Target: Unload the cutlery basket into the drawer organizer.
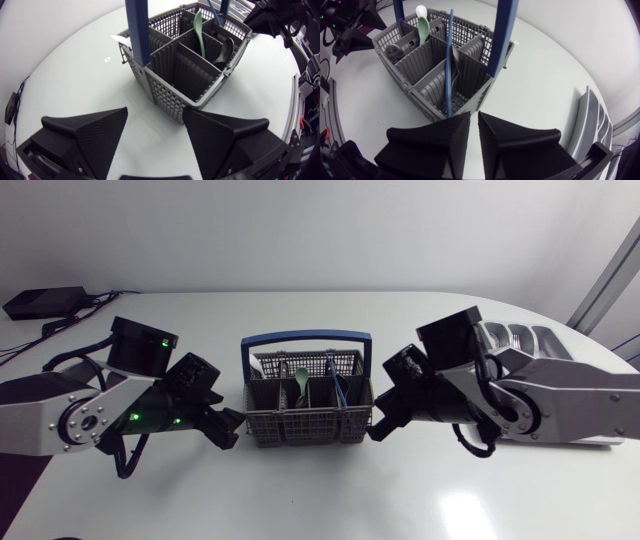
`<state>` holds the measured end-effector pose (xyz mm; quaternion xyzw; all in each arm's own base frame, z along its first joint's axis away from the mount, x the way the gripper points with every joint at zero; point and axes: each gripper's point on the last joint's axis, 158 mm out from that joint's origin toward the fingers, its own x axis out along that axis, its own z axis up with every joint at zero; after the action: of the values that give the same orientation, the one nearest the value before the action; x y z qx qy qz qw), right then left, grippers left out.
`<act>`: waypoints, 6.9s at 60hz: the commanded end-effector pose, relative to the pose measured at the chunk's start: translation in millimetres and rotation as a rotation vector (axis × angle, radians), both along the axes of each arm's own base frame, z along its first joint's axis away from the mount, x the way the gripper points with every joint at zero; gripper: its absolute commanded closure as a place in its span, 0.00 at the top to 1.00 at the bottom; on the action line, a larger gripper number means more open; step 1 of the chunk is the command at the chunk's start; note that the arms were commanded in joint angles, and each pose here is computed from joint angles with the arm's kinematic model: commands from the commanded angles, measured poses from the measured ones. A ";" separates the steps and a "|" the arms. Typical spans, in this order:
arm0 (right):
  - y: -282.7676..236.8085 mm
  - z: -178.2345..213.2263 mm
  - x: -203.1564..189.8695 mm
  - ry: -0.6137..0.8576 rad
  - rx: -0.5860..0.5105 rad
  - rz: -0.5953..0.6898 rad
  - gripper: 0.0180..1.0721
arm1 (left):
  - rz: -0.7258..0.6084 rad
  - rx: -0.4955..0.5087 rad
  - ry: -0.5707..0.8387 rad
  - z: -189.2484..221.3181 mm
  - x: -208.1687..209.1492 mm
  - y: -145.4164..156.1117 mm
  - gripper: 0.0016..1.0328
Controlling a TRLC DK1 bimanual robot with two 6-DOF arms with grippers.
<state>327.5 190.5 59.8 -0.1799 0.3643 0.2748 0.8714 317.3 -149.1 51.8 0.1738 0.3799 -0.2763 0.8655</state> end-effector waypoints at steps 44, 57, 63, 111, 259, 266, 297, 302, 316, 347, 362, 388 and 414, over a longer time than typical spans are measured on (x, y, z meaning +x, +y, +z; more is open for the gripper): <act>-22.1 8.8 -12.9 0.010 -0.008 -0.035 0.83 | -0.043 -0.145 -0.040 79.2 -3.5 -2.4 0.78; -21.3 7.9 -20.5 0.033 0.007 -0.020 0.83 | -0.146 -0.203 0.045 96.1 -24.1 -62.5 0.74; -21.0 13.6 -21.7 0.028 0.013 -0.017 0.83 | -0.158 -0.207 0.107 89.1 -22.7 -81.2 0.64; -33.1 22.7 -25.9 0.021 0.026 -0.023 0.83 | -0.136 -0.175 0.332 28.6 -0.1 -110.7 0.39; 7.6 113.1 -136.8 -0.250 0.133 0.523 0.88 | -0.675 -0.522 0.341 165.0 -143.7 -189.1 0.03; 20.1 108.0 -152.7 -0.249 0.126 0.610 0.86 | -0.706 -0.506 0.361 163.4 -152.9 -195.5 0.03; 42.6 85.3 -183.4 -0.201 0.118 0.777 0.44 | -0.834 -0.428 0.414 152.6 -186.2 -197.7 0.03; 43.2 82.1 -183.0 -0.199 0.119 0.778 0.34 | -0.841 -0.427 0.413 152.6 -187.7 -198.0 0.03; 46.6 82.5 -180.9 -0.212 0.123 0.784 0.24 | -0.850 -0.426 0.425 151.9 -191.5 -197.5 0.03; 51.5 75.3 -184.1 -0.170 0.119 0.781 0.05 | -0.831 -0.437 0.407 155.0 -183.2 -192.7 0.04; 45.5 67.6 -188.3 -0.140 0.105 0.776 0.05 | -0.789 -0.470 0.347 170.1 -162.3 -189.6 0.58; -46.8 50.6 -120.4 -0.227 -0.096 0.474 0.05 | -0.303 -0.321 0.027 158.5 -32.4 -145.7 0.69; -209.8 30.8 -48.7 -0.266 -0.256 0.140 0.05 | -0.149 -0.120 -0.030 112.0 -12.0 -105.2 0.69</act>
<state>273.6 4.7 100.6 -0.3262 0.2588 0.2690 0.8685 308.1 -259.5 173.3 0.1416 0.3325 -0.3641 0.8584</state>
